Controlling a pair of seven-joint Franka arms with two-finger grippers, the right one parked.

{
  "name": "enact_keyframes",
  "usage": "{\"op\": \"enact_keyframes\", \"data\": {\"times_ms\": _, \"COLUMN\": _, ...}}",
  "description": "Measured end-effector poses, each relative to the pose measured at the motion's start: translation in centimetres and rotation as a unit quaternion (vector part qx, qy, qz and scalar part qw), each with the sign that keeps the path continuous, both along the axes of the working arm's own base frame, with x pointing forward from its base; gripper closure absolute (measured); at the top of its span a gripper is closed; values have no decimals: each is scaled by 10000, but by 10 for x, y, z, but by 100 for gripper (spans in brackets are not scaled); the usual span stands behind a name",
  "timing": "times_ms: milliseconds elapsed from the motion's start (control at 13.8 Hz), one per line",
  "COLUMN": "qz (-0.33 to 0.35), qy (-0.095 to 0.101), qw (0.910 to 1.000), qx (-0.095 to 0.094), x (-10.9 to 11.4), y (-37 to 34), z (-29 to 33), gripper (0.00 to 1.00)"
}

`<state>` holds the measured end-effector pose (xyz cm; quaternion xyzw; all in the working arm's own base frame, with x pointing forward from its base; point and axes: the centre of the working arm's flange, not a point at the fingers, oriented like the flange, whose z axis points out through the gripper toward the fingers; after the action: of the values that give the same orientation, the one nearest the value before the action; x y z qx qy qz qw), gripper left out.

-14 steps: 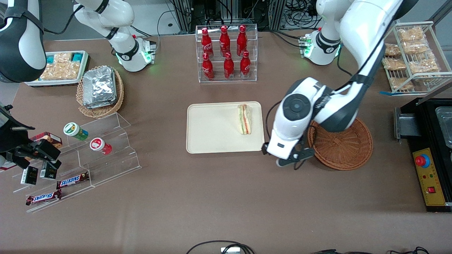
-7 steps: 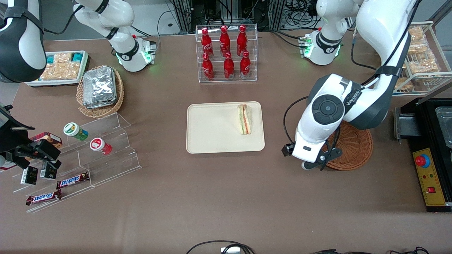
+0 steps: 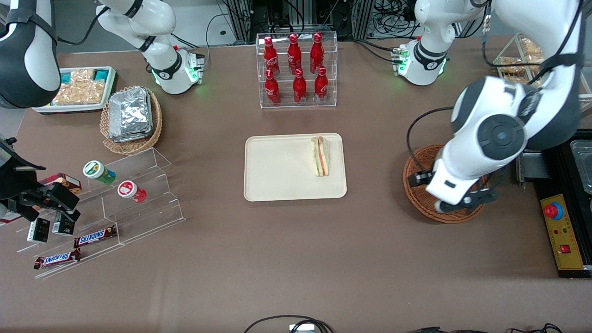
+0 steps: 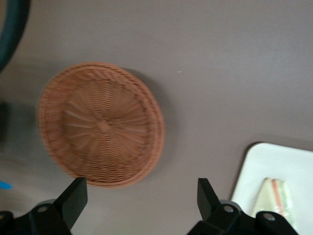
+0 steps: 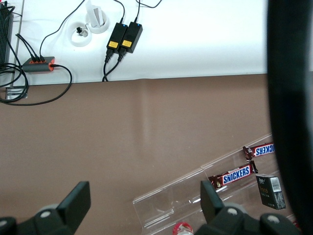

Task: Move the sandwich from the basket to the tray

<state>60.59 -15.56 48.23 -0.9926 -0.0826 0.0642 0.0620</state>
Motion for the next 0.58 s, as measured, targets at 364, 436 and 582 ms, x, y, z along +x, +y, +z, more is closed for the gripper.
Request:
{"op": "enact_keyframes", "data": {"times_ms": 364, "qz": -691, "qy": 198, "qw": 9966, "qx": -390, "x": -25, "y": 82, "z": 66, "gripper": 0}}
{"op": "enact_keyframes", "data": {"times_ms": 436, "qz": -799, "qy": 193, "qw": 9955, "qx": -464, "x": -30, "y": 96, "z": 77, "gripper": 0}}
{"op": "enact_keyframes", "data": {"times_ms": 582, "qz": -920, "qy": 144, "qw": 9944, "qx": -495, "x": -41, "y": 109, "z": 92, "gripper": 0}}
